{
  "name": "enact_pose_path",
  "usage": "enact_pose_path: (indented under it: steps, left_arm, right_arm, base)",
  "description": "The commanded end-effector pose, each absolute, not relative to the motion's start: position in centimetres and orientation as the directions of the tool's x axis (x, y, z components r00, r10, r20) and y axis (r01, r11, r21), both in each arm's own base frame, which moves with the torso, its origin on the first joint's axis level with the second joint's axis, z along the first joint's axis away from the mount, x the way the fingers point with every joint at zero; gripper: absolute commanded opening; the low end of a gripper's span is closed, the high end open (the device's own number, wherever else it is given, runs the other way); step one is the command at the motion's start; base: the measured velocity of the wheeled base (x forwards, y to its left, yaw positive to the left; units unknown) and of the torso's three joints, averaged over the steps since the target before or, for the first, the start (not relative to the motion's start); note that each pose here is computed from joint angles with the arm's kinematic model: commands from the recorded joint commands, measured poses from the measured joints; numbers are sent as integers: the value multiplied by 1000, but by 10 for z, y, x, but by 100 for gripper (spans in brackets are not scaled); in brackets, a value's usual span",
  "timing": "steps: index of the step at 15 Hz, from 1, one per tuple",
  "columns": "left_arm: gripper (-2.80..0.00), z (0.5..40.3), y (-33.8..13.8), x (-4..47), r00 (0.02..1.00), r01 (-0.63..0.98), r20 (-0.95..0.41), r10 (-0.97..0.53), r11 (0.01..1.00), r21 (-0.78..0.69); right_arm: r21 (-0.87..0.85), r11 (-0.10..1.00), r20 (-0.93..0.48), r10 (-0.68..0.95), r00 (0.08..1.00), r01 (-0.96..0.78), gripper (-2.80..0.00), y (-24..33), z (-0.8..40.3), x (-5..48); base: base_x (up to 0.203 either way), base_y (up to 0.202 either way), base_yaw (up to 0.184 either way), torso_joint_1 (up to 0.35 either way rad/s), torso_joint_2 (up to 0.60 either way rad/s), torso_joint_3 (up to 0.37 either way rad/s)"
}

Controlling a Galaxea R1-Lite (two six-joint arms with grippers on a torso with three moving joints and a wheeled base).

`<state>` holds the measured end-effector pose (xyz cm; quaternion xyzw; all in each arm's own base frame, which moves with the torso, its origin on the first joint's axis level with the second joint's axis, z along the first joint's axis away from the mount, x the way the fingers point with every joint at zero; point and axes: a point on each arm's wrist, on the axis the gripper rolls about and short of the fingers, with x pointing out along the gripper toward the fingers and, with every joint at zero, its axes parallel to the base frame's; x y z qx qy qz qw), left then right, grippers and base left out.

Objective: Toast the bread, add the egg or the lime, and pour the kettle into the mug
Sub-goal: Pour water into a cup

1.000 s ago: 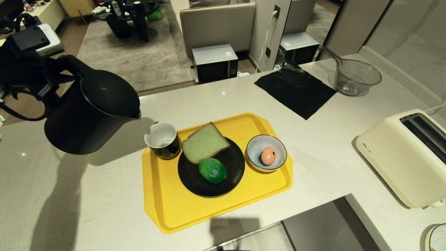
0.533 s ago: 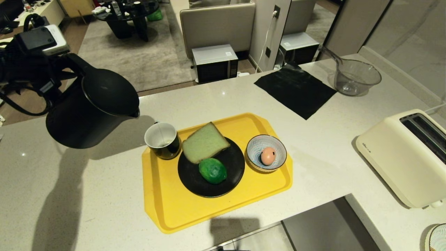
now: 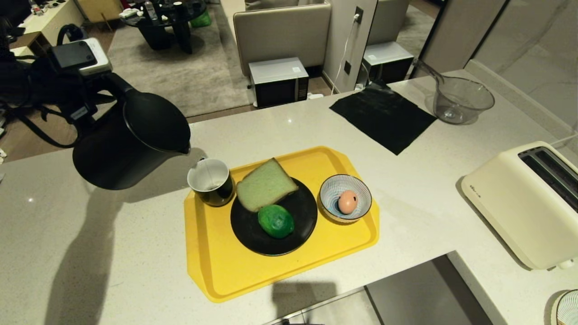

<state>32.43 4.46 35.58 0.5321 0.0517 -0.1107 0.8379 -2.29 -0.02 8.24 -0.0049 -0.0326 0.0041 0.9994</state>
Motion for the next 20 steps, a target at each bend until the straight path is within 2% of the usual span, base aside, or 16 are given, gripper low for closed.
enact_pose_path:
  steps: [1,14,20]
  left_arm:
    - [-280,356,36,331,968,246,-202,-149,397,884]
    - [-280,364,0,334,959,276,-235,-159,327,904]
    - [-280,365,-5,331,959,276,-248,-137,250,928]
  right_arm:
    - [-11,1000,38,9,999,-8,-280,0,75,-21]
    - [-11,1000,39,9,999,-9,-280,0,75,-21]
    - [-11,1000,38,9,999,-9,-280,0,75,-21]
  base:
    - [0,0,0,0,0,0]
    - [0,0,0,0,0,0]
    - [0,0,0,0,0,0]
